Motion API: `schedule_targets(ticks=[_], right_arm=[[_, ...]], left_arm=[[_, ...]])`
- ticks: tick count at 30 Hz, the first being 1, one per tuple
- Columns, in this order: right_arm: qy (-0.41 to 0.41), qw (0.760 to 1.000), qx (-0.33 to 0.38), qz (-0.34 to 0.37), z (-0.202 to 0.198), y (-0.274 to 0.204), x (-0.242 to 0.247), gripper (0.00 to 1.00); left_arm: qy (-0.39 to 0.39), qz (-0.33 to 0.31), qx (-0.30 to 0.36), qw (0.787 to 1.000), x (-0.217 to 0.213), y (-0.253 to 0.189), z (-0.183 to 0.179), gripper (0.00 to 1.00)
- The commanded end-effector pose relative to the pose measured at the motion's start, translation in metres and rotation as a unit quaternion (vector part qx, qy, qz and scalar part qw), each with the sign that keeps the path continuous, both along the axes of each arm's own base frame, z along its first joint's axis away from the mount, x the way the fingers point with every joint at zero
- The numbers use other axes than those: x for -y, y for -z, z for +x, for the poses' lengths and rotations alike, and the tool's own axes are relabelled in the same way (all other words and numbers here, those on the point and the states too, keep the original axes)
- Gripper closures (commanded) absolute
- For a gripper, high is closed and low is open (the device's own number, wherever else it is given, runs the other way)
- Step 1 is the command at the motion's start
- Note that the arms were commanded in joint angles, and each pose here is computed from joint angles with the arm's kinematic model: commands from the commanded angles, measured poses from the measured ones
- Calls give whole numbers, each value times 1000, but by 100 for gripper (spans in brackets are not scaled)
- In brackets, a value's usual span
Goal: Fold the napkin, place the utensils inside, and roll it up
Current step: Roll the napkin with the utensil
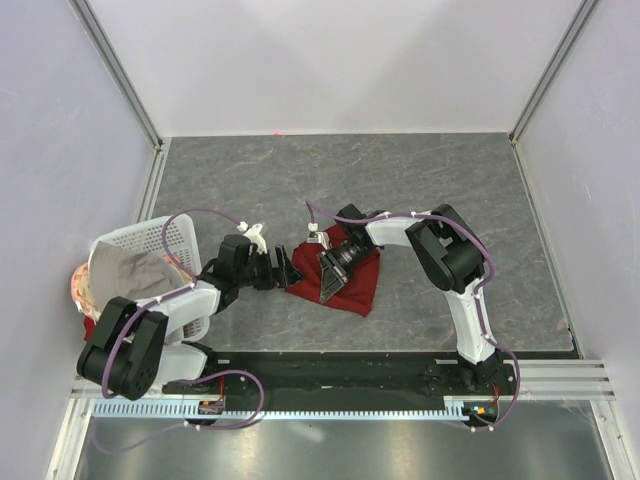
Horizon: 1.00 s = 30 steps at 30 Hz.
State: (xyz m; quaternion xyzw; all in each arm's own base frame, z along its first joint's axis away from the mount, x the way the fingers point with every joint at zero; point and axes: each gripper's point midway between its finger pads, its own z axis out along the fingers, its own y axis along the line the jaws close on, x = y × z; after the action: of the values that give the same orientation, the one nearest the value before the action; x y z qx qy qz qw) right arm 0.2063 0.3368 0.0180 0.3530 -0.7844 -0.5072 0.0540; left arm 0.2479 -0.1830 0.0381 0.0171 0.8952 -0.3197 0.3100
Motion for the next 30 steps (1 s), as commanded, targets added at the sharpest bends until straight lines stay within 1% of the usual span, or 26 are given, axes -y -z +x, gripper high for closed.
schedule_targets(ticks=[1, 4, 7, 10, 11, 13, 14, 19, 20, 22, 23, 26, 27, 28, 29, 30], right_arm=[[9, 997, 36, -66, 14, 43, 17, 89], [9, 997, 37, -67, 13, 43, 17, 89], [10, 997, 38, -69, 14, 43, 18, 89], [11, 997, 40, -70, 14, 42, 18, 89], [11, 997, 41, -71, 15, 43, 18, 89], [12, 996, 41, -74, 15, 44, 19, 89], [12, 996, 40, -75, 14, 44, 19, 89], [14, 996, 41, -78, 16, 44, 19, 89], [15, 996, 48, -79, 17, 42, 19, 89], [18, 995, 52, -83, 19, 40, 19, 89], [21, 994, 63, -85, 22, 37, 19, 88], [33, 992, 88, -86, 30, 23, 18, 85], [40, 989, 101, -99, 33, 23, 22, 80], [51, 988, 106, -104, 35, 20, 23, 78], [58, 985, 133, -91, 42, 4, 20, 75], [68, 982, 144, -100, 42, 3, 24, 67]], left_arm=[[-6, -22, 0, 1000, 9, -2, 11, 12], [-15, -26, 12, 999, 9, -5, 17, 13], [-28, -20, 13, 999, 7, -3, 23, 16], [-30, -15, 0, 999, 7, 3, 23, 27], [-30, -14, -4, 999, 7, 4, 22, 34], [-31, -11, -12, 999, 5, 8, 20, 39], [-30, -10, -13, 999, 6, 9, 20, 46], [-29, 1, -27, 999, 3, 15, 17, 62], [-30, 5, -33, 999, 3, 17, 17, 68], [-26, 11, -40, 999, 2, 18, 16, 73], [-24, 13, -42, 999, 3, 17, 18, 78], [-16, 30, -57, 998, 2, 20, 17, 84], [-13, 34, -60, 998, 2, 20, 17, 86], [-7, 40, -62, 997, 1, 21, 16, 89], [-5, 45, -69, 997, 0, 21, 16, 96], [-2, 51, -75, 996, 0, 23, 15, 98]])
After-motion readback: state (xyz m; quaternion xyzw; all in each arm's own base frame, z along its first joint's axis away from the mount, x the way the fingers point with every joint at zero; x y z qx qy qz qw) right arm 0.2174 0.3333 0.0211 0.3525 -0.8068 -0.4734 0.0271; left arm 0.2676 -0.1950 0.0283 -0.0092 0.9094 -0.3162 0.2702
